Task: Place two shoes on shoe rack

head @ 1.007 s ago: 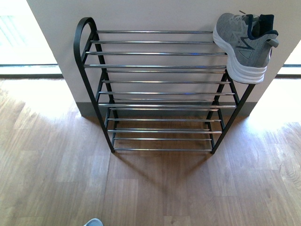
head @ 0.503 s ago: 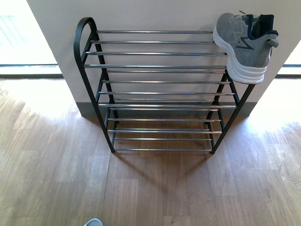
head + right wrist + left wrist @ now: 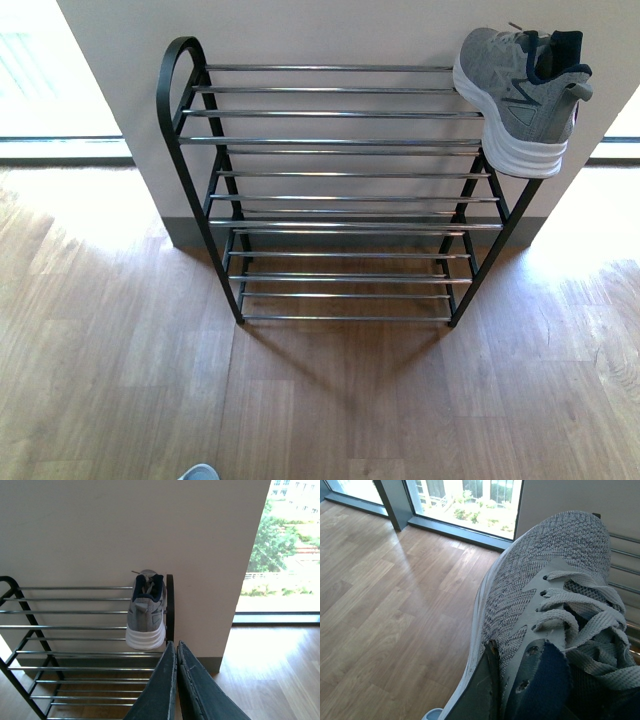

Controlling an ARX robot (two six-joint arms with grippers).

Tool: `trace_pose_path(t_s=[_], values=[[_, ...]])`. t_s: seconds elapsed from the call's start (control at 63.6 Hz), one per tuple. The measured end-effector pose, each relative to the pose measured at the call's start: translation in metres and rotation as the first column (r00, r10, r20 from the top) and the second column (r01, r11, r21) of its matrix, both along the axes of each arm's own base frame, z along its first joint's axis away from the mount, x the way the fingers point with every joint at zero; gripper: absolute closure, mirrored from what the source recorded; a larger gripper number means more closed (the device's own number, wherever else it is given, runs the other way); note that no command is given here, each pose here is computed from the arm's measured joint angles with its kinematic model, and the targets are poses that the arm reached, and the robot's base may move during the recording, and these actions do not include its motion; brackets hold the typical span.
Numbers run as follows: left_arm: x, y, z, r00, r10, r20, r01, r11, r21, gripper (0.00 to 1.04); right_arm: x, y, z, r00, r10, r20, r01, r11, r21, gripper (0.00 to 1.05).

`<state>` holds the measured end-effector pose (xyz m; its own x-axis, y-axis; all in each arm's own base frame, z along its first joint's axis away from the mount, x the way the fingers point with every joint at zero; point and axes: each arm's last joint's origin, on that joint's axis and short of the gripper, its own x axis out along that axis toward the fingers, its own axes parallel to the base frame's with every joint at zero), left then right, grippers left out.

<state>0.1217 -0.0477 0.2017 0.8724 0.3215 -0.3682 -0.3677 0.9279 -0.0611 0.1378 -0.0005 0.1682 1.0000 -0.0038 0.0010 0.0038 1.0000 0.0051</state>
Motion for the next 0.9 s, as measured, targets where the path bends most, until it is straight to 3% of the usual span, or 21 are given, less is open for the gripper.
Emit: trace_pose_path(t_s=[0.896], values=[[0.0, 0.0, 0.0, 1.0, 0.0, 0.0, 0.0, 1.0, 0.0, 1.03, -0.028, 0.0, 0.005, 1.0, 0.0, 0.02, 0.0, 1.0, 0.0, 1.03]])
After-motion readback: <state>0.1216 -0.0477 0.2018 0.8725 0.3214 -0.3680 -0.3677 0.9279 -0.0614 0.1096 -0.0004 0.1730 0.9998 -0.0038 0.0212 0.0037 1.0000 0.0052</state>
